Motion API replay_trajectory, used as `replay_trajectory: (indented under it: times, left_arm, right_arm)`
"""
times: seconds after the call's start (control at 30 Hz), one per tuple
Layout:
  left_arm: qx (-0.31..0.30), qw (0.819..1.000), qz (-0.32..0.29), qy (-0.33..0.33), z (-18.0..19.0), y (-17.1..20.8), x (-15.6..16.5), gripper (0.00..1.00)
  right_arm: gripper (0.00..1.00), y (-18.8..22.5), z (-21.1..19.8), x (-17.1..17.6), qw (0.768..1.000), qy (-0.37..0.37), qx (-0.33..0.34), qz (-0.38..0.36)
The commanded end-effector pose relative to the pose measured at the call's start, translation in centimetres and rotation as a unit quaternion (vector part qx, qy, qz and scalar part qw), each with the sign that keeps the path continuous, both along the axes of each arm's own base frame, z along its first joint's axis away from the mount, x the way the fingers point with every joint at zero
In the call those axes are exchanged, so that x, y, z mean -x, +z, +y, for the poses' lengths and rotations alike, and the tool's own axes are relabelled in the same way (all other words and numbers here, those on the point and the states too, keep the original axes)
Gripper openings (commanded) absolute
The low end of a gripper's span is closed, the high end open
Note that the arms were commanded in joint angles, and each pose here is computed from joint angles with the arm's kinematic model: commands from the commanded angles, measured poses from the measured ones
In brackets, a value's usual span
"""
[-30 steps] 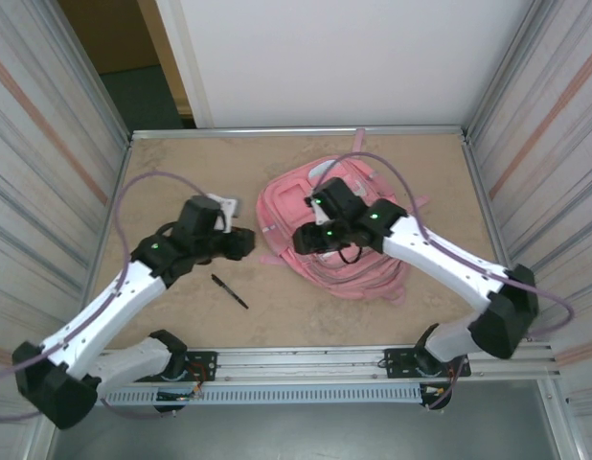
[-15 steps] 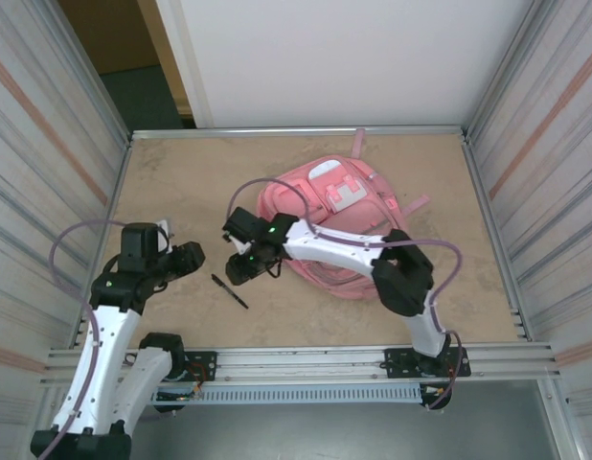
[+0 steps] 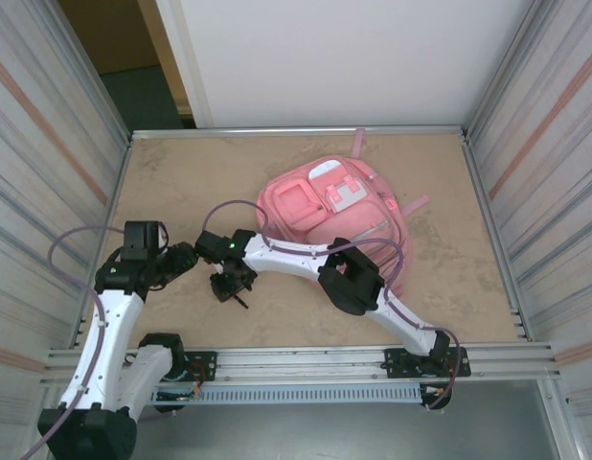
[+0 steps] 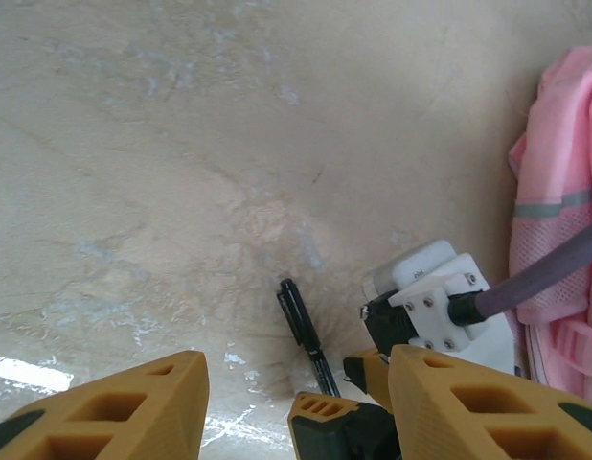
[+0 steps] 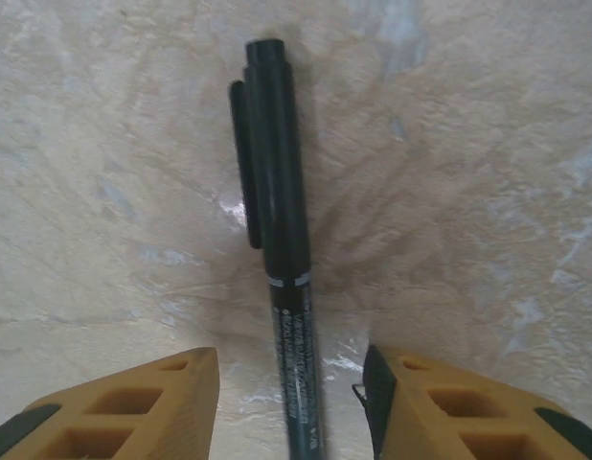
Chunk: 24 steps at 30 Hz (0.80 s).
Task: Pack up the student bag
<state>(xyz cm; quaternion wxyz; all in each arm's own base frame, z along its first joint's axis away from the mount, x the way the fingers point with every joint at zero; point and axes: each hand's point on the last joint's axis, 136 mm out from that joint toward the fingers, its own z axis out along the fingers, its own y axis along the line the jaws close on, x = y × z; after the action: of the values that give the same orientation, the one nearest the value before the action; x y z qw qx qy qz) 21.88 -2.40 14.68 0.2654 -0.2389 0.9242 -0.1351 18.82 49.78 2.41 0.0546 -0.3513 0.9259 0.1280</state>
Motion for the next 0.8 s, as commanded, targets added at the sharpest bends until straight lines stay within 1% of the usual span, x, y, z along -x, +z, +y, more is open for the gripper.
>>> replay_trajectory:
  times: [0.0, 0.1, 0.2, 0.3, 0.37, 0.43, 0.53, 0.6, 0.7, 0.77]
  left_arm:
    - [0.022, 1.0, 0.001, 0.017, 0.1, -0.2, 0.2, 0.52]
    - [0.04, 0.999, -0.002, 0.024, -0.2, -0.3, 0.0, 0.52]
    - [0.044, 0.999, -0.002, 0.032, -0.1, -0.2, -0.2, 0.52]
    - [0.044, 0.999, 0.004, 0.026, -0.3, -0.3, -0.1, 0.52]
    - [0.056, 0.998, 0.0, 0.018, -0.7, -0.3, -0.1, 0.52]
    - [0.075, 0.997, -0.01, -0.005, -1.7, 0.0, -0.3, 0.53]
    - [0.11, 0.993, -0.018, -0.047, -3.4, 0.7, -0.6, 0.54]
    - [0.144, 0.986, -0.029, -0.084, -5.0, 1.3, -0.8, 0.54]
    - [0.199, 0.967, -0.062, -0.145, -7.4, 2.8, -1.2, 0.54]
    - [0.224, 0.956, -0.078, -0.17, -8.5, 3.5, -1.4, 0.51]
  right_arm:
    - [0.38, -2.8, -2.4, 2.1, 0.995, 0.004, 0.096, -0.011]
    - [0.28, -3.2, -2.7, 2.9, 0.993, 0.013, 0.113, -0.018]
    - [0.18, -2.7, -3.4, 2.9, 0.991, 0.004, 0.129, -0.033]
    - [0.1, -2.0, -3.5, 3.1, 0.991, -0.002, 0.125, -0.037]
    - [0.09, -1.2, -3.5, 3.2, 0.993, -0.008, 0.113, -0.036]
    - [0.09, -0.2, -3.2, 3.4, 0.996, -0.015, 0.081, -0.026]
    - [0.08, 1.7, -2.9, 3.5, 0.999, -0.038, 0.015, 0.009]
    - [0.07, 3.3, -3.5, 2.9, 0.998, -0.061, -0.019, 0.027]
    - [0.07, 6.6, -4.8, 1.9, 0.993, -0.088, -0.063, 0.037]
    - [0.07, 9.0, -6.1, 1.1, 0.99, -0.103, -0.087, 0.035]
